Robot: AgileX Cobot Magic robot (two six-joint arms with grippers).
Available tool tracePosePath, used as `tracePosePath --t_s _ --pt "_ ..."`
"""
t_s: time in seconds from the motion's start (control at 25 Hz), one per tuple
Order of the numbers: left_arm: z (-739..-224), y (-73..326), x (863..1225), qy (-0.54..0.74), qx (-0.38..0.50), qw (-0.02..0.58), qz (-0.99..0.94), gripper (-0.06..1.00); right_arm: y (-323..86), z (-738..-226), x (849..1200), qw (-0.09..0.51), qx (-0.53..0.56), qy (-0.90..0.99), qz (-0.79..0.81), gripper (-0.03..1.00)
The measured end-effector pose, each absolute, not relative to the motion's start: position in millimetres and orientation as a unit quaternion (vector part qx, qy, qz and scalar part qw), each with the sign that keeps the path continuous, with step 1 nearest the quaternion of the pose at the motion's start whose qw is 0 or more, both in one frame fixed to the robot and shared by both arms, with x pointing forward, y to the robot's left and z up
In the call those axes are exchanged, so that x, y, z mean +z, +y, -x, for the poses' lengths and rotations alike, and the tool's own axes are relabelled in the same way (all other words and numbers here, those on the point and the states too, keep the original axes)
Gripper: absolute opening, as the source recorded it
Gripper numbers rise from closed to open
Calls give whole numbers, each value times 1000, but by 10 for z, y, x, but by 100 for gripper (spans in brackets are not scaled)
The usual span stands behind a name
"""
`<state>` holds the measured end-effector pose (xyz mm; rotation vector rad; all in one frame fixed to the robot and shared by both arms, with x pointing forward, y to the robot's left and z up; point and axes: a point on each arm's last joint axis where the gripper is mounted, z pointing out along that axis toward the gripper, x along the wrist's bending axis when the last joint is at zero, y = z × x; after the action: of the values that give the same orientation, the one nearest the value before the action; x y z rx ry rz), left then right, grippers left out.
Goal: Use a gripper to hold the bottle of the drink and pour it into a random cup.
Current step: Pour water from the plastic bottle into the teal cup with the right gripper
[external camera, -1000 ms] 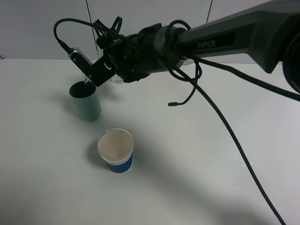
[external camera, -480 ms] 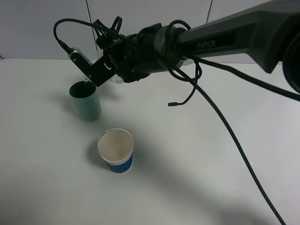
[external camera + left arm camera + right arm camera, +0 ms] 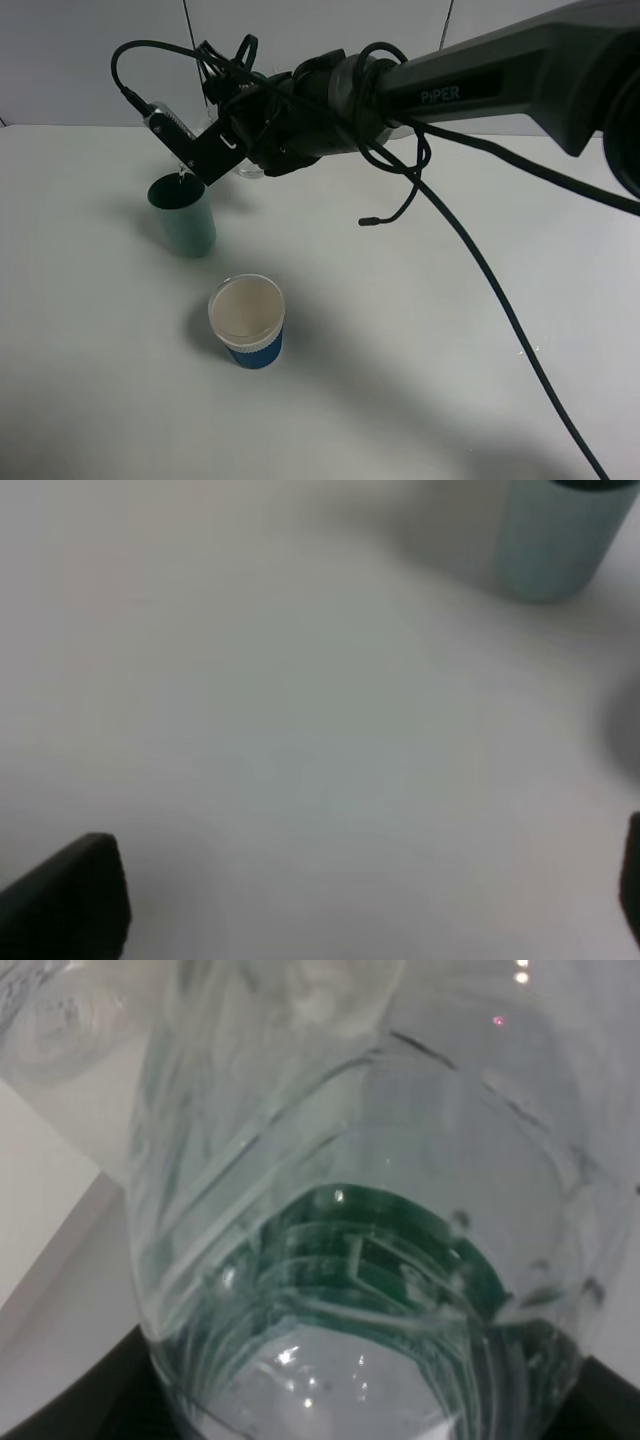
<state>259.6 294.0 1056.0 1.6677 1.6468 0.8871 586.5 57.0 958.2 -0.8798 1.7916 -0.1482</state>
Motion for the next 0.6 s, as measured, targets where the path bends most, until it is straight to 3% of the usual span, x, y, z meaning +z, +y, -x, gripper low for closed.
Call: tracePosePath --t_s 0.6 --pt "-2596 2940 10560 624 336 312 -632 99 572 -5864 9581 539 -64 751 375 57"
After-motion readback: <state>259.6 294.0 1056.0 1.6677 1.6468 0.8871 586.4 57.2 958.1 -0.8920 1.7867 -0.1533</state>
